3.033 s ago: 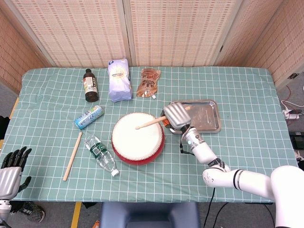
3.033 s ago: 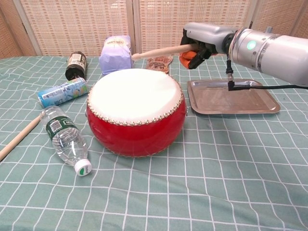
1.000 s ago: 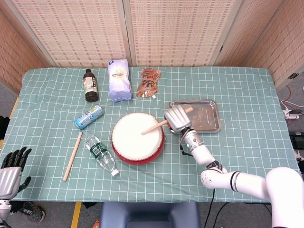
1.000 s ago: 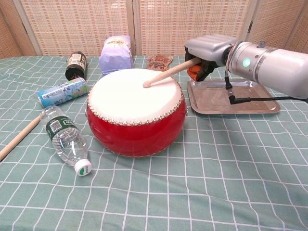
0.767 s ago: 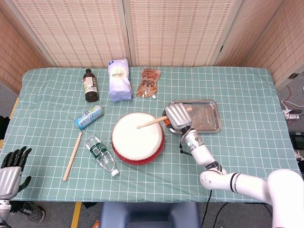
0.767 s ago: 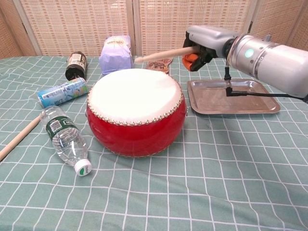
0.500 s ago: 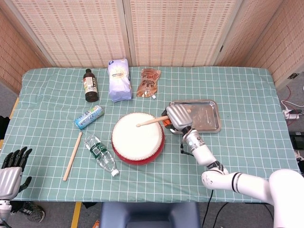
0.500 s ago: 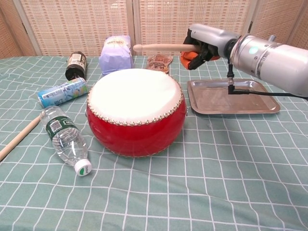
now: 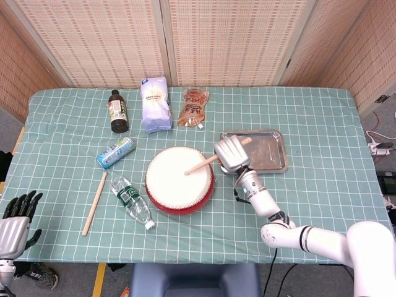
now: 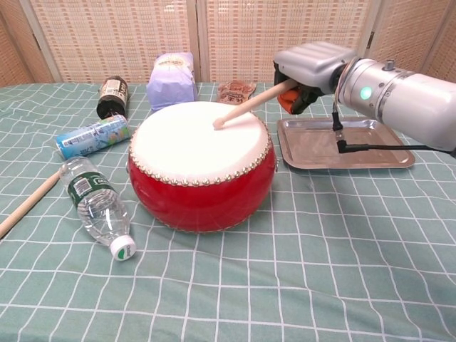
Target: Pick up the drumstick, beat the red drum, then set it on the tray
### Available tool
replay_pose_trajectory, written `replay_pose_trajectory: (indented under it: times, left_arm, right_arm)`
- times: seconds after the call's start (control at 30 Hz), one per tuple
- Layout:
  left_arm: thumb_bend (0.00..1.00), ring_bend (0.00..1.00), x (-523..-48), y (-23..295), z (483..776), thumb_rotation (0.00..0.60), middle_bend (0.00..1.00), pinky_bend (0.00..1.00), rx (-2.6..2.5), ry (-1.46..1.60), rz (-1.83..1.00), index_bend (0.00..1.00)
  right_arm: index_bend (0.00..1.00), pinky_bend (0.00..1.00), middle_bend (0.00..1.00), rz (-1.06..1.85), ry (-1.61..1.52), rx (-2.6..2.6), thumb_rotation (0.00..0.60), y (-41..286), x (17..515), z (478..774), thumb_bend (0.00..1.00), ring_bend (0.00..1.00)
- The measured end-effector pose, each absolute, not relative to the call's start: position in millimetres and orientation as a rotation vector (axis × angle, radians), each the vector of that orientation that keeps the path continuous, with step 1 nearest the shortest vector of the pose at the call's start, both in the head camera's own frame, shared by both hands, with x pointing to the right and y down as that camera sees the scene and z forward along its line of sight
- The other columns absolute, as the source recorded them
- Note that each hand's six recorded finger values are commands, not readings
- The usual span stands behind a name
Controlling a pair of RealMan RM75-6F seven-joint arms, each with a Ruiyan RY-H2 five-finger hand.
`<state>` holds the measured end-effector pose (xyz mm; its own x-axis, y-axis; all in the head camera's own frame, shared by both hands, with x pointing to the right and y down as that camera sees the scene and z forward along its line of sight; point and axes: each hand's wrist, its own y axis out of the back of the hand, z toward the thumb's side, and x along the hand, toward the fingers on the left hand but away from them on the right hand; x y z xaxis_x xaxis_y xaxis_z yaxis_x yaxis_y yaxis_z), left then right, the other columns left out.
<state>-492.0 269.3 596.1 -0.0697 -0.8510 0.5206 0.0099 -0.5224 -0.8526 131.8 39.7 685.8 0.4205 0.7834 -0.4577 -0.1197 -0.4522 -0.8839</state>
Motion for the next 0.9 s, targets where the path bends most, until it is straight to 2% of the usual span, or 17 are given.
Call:
replay_pose_trajectory:
  times: [0.2, 0.33, 0.47, 0.73, 0.9]
  left_arm:
    - [0.27, 0.0, -491.3, 269.7, 596.6, 0.6, 0.0, 0.02, -1.55, 0.924, -1.668, 0.0]
    - [0.27, 0.0, -492.6, 270.5, 596.4, 0.6, 0.0, 0.02, -1.547, 0.925, -1.674, 0.0]
    - [0.27, 0.0, -493.2, 270.9, 596.8, 0.6, 0.0, 0.02, -1.548, 0.928, -1.676, 0.0]
    - [0.27, 0.0, -490.8, 269.3, 597.9, 0.6, 0.0, 0.02, -1.554, 0.926, -1.668, 0.0]
    - [0.27, 0.0, -490.8, 267.7, 596.3, 0.6, 0.0, 0.02, -1.548, 0.929, -1.664, 0.0]
  right_arm:
    - [1.0, 1.0, 1.0, 1.117, -0.863, -2.008, 0.6, 37.1, 132.4, 681.4, 1.0, 1.0]
    - [1.0, 1.0, 1.0, 1.081, -0.935, -2.101, 0.6, 37.4, 132.0, 682.1, 1.0, 1.0]
    - [1.0, 1.0, 1.0, 1.092, -0.862, -2.05, 0.6, 38.8, 131.6, 685.8, 1.0, 1.0]
    - [1.0, 1.0, 1.0, 1.183, -0.505, -1.692, 0.6, 41.4, 131.8, 697.0, 1.0, 1.0]
    - [1.0, 1.0, 1.0, 1.181, -0.507, -1.651, 0.6, 39.0, 130.3, 693.5, 1.0, 1.0]
